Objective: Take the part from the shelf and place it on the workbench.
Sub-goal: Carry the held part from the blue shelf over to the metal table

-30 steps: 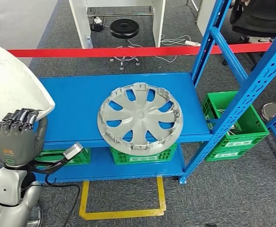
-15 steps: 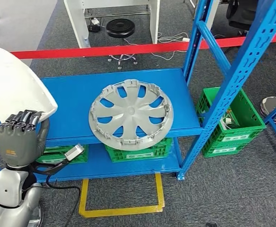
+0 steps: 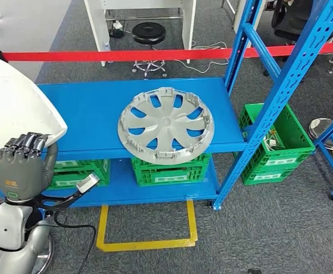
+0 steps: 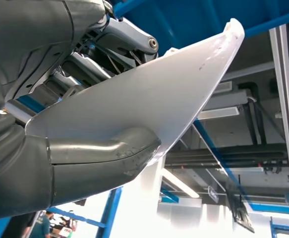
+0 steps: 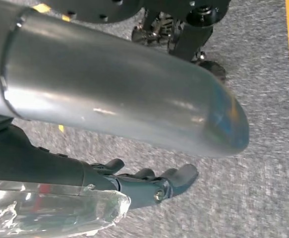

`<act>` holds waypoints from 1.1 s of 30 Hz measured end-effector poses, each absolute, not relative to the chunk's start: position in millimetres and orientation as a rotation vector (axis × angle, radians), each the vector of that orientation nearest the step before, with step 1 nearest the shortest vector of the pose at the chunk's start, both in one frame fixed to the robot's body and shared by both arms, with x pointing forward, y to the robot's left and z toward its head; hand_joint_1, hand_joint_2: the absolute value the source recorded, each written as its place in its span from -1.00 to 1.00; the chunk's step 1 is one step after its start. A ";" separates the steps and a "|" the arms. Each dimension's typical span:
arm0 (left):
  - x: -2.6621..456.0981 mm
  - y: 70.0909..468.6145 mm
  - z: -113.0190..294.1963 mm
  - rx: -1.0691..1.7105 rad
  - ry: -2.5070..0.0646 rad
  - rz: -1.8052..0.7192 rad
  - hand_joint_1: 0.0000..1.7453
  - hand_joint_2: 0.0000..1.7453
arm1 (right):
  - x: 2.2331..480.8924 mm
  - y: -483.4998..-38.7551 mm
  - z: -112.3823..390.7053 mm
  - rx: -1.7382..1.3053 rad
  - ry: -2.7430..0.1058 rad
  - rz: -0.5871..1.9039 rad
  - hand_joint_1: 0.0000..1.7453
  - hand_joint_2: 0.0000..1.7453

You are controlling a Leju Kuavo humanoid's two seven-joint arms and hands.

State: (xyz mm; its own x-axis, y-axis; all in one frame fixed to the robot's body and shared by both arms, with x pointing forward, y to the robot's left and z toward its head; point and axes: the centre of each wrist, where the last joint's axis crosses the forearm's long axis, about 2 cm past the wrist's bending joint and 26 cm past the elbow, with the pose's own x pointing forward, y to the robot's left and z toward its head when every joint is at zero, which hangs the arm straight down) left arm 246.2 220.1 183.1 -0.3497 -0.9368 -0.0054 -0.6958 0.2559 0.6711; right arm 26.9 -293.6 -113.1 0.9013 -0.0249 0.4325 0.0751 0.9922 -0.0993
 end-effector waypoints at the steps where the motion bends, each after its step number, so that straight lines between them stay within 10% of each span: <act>1: 246.2 220.1 183.1 1.486 -2.137 -0.829 1.00 1.00 | 27.0 -293.5 -113.1 -0.114 -0.445 -0.052 -1.00 -1.00; 33: 237.0 242.6 170.1 1.504 -2.027 -0.839 1.00 1.00 | 28.3 -283.9 -112.9 -0.115 -0.436 -0.047 -1.00 -1.00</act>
State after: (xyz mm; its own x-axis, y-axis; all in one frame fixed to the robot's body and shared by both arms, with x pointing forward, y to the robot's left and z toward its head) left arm 237.0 242.6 170.1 -0.2830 -0.9590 0.0165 -0.6666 0.2090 0.7155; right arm 28.3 -283.9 -112.9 0.9054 -0.0203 0.4241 0.0695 0.9925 -0.1010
